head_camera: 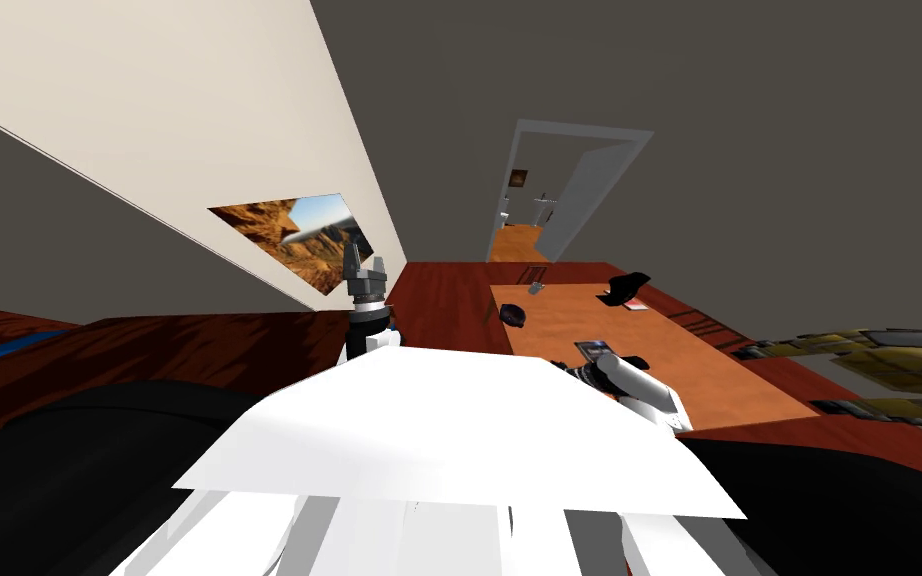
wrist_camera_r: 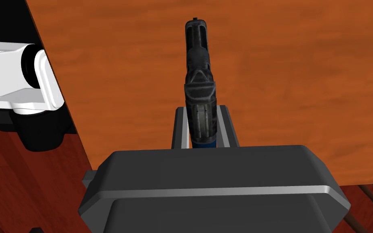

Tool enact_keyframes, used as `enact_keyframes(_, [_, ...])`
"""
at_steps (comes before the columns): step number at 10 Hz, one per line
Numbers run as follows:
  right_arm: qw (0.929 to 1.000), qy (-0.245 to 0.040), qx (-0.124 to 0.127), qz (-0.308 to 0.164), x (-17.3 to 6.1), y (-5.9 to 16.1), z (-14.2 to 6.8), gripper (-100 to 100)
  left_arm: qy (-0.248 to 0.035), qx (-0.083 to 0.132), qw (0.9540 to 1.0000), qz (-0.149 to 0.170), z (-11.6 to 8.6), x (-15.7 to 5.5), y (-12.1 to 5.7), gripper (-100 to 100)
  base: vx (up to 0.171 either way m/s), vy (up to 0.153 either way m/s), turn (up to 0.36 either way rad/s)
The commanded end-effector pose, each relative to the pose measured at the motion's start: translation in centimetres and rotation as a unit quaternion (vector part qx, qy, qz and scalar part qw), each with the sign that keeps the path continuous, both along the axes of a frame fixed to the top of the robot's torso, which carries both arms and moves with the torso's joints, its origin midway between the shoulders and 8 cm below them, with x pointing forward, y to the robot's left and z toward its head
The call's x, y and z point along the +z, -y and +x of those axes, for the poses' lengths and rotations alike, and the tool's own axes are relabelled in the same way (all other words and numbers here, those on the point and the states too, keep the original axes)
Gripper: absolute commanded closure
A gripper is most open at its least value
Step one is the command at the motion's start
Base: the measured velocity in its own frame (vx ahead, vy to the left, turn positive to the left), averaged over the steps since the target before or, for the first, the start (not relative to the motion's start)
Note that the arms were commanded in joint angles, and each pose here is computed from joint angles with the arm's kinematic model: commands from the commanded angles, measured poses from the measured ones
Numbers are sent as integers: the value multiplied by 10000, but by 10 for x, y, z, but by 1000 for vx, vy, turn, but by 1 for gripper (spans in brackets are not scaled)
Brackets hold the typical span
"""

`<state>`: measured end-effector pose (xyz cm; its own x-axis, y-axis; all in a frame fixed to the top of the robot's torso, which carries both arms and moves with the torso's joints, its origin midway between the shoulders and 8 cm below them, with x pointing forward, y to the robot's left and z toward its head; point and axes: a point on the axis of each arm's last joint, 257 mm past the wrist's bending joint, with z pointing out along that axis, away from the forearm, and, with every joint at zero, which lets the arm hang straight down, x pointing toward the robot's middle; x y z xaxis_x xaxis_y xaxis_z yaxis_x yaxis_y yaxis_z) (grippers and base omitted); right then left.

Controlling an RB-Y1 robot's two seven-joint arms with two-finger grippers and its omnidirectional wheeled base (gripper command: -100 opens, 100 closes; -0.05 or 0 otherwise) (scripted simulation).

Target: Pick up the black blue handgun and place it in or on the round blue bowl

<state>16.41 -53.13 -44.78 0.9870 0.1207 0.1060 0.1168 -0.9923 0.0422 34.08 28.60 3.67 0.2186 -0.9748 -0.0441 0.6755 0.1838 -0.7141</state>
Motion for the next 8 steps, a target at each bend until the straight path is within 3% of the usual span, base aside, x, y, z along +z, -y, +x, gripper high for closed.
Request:
enact_keyframes(1, [10000,-6,-77,33,12,1,1,100,0,0,10000,0,0,0,0,0,130,59,47])
enact_keyframes(8, [9996,-18,-282,97,53,0,3,100,0,0,10000,0,0,0,0,0,147,65,53])
